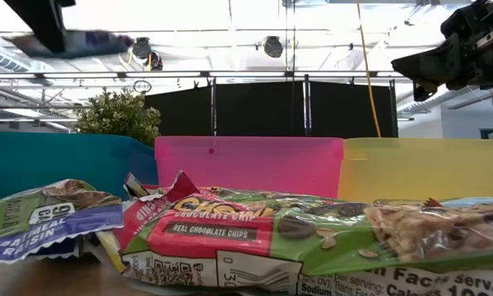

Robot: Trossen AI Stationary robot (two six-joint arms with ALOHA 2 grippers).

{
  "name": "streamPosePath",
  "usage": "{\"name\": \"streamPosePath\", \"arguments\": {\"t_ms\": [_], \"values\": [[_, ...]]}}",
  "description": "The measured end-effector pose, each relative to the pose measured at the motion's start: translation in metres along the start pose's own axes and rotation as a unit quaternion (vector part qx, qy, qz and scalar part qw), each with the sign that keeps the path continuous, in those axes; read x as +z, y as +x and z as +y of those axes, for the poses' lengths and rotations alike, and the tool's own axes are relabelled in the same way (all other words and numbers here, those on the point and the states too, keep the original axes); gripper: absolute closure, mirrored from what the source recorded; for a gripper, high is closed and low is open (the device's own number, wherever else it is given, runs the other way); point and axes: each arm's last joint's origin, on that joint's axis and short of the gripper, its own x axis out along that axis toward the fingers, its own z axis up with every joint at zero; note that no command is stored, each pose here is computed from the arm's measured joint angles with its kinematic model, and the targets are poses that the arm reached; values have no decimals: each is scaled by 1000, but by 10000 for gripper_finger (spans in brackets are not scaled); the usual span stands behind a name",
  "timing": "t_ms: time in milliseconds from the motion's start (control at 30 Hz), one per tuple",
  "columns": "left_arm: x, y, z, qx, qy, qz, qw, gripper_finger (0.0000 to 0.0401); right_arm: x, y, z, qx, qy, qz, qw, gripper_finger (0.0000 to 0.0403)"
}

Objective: Pick and place Granola Bars by type
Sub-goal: Put the blue granola bar into the blue bin

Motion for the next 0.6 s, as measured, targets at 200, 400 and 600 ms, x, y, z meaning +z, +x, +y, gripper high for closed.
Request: {"name": "streamPosePath", "arguments": {"t_ms": [200, 400, 600], "values": [[13, 34, 17, 15, -10, 53, 998, 348, 0, 0, 0, 0, 0, 0, 1000, 403], [-3, 79, 27, 11, -31, 125, 992, 339, 0, 0, 0, 0, 0, 0, 1000, 403], [-18, 107, 24, -9, -27, 125, 992, 357, 0, 0, 0, 0, 0, 0, 1000, 403]]}}
